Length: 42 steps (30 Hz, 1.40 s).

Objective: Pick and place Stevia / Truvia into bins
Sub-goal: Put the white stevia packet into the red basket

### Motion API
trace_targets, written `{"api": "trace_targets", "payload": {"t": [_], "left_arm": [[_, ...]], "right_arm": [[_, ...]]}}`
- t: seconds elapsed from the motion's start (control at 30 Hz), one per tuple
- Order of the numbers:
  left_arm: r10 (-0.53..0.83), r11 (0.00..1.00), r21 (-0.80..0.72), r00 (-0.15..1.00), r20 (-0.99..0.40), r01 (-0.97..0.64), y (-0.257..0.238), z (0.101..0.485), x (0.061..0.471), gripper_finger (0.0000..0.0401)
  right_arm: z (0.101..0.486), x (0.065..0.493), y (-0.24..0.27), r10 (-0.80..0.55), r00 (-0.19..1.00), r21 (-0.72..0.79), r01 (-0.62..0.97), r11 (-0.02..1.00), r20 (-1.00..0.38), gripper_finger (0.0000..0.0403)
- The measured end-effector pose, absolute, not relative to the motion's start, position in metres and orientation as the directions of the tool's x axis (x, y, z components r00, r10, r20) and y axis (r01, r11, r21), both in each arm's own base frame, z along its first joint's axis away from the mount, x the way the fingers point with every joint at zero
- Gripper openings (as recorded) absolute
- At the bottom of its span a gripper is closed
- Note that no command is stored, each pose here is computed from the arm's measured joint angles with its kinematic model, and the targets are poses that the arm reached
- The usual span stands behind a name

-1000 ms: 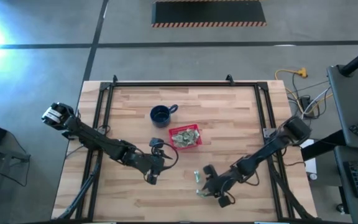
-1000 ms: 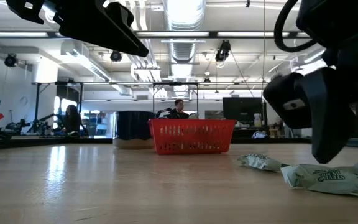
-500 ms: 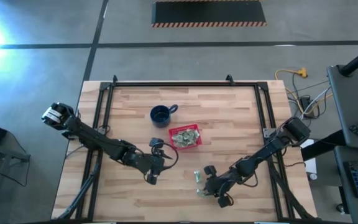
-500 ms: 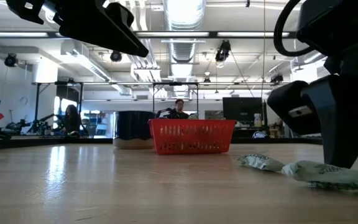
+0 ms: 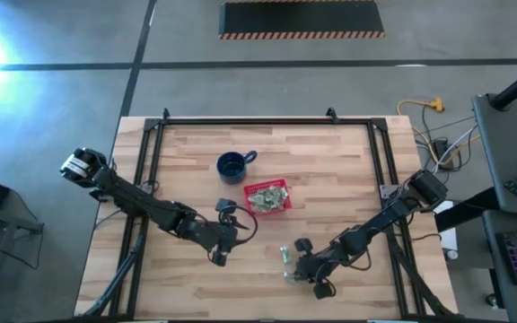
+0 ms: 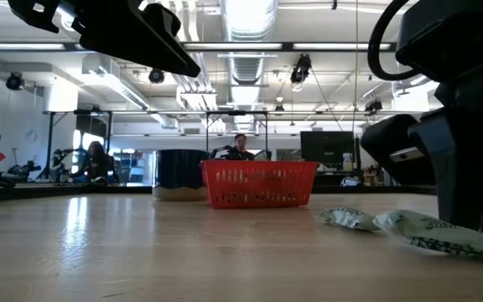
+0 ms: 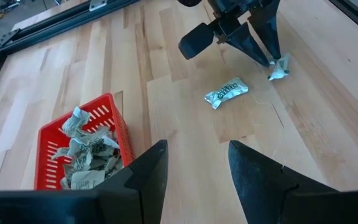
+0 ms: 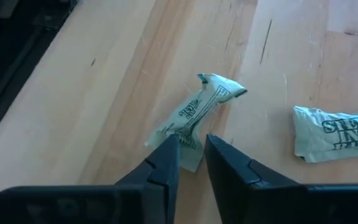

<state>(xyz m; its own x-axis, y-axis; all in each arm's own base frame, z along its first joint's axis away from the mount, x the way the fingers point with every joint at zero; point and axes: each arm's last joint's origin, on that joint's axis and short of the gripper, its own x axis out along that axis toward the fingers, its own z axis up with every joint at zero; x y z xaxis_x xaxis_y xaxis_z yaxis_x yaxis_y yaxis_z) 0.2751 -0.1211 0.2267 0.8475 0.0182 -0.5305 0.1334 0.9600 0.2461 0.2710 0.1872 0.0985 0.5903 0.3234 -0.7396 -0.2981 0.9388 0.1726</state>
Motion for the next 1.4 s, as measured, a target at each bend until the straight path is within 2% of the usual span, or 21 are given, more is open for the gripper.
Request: {"api": "trace_targets", "payload": {"t": [0.2, 0.53, 0.77, 0.83, 0.97, 1.03, 1.13, 1.4], "left_arm": [[0.018, 0.96, 0.246, 0.847, -0.531, 0.134, -0.121, 0.227, 0.275, 0.0154], [0.018, 0.96, 0.247, 0.848, -0.53, 0.133, -0.121, 0.227, 0.275, 0.0154], [0.018, 0.96, 0.247, 0.848, -0.53, 0.135, -0.121, 0.227, 0.275, 0.0154], [0.018, 0.96, 0.247, 0.848, -0.53, 0.135, -0.121, 0.227, 0.275, 0.0154], [0.018, 0.959, 0.248, 0.848, -0.53, 0.135, -0.121, 0.226, 0.275, 0.0154], [0.018, 0.959, 0.248, 0.847, -0.531, 0.134, -0.121, 0.226, 0.275, 0.0154], [0.018, 0.959, 0.247, 0.847, -0.531, 0.135, -0.121, 0.226, 0.275, 0.0154], [0.021, 0.958, 0.251, 0.842, -0.539, 0.137, -0.122, 0.223, 0.276, 0.0154]], "right_arm": [[0.1, 0.272, 0.187, 0.317, 0.587, 0.114, -0.356, 0.927, -0.745, 0.0014], [0.116, 0.278, 0.189, 0.277, 0.646, -0.033, -0.425, 0.905, -0.712, 0.0008], [0.139, 0.28, 0.184, 0.148, 0.762, -0.228, -0.365, 0.903, -0.63, 0.0008], [0.145, 0.281, 0.181, 0.156, 0.77, -0.197, -0.345, 0.918, -0.619, 0.0008], [0.145, 0.283, 0.179, 0.264, 0.723, -0.015, -0.354, 0.935, -0.638, 0.0009], [0.139, 0.285, 0.18, 0.296, 0.705, 0.016, -0.375, 0.927, -0.644, 0.0015], [0.128, 0.288, 0.175, 0.251, 0.697, -0.008, -0.345, 0.938, -0.672, 0.0035], [0.121, 0.297, 0.16, 0.183, 0.705, -0.034, -0.282, 0.959, -0.685, 0.0119]]}}
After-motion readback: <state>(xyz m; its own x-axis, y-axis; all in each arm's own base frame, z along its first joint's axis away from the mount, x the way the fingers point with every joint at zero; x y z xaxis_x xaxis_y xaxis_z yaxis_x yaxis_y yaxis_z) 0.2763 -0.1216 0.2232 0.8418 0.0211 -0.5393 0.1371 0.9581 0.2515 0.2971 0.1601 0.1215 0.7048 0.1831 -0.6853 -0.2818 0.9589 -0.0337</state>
